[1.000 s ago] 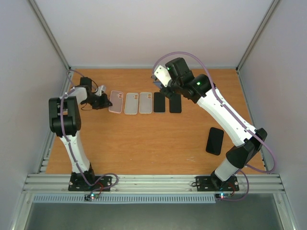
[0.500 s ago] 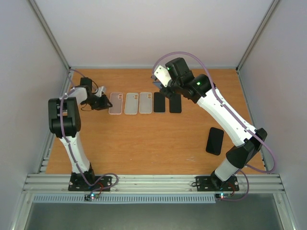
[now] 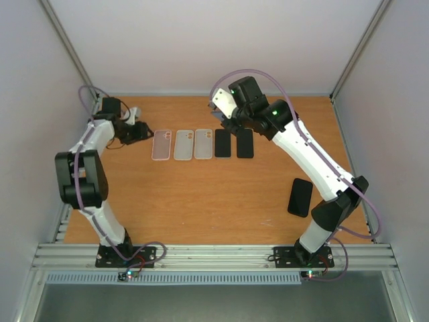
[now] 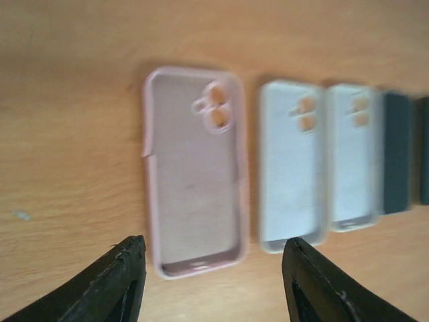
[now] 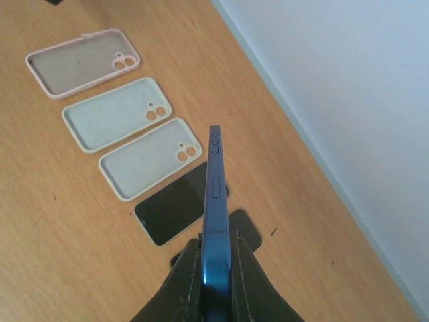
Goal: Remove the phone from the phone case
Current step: Place the phone case at the center of the board, then place the phone at the center of the board.
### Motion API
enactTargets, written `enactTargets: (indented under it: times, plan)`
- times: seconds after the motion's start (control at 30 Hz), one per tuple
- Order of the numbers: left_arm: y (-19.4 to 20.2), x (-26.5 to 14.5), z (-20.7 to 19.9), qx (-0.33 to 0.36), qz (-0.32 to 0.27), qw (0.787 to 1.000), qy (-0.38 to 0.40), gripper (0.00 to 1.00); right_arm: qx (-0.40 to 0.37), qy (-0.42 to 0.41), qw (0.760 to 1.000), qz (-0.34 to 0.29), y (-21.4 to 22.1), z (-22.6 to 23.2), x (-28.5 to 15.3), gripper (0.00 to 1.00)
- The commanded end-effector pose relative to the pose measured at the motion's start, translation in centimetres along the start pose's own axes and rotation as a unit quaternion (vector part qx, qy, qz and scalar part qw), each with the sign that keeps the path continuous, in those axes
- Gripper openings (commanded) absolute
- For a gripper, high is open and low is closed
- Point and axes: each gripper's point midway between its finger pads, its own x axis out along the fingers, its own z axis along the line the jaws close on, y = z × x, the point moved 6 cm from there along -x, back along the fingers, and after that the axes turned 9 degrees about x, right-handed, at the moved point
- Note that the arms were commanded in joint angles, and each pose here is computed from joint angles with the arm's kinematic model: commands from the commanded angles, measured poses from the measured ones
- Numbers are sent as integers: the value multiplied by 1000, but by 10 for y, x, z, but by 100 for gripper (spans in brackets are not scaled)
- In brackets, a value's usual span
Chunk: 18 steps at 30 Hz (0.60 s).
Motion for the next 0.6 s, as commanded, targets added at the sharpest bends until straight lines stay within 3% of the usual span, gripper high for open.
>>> enactTargets:
  times: [0.0,0.33,0.57]
  plan:
    - [-42,-69,-51,8,-105,991,81,57,-25,28,998,-50,-29,-13,-15,1]
    - [-72,-167,-143,5,-215,938,273,78,-140,106,981,-85,-52,0,-15,1]
    - [-66,-172,-199,-30,-170,898,405,81,-240,175,948,-114,-60,27,-10,1]
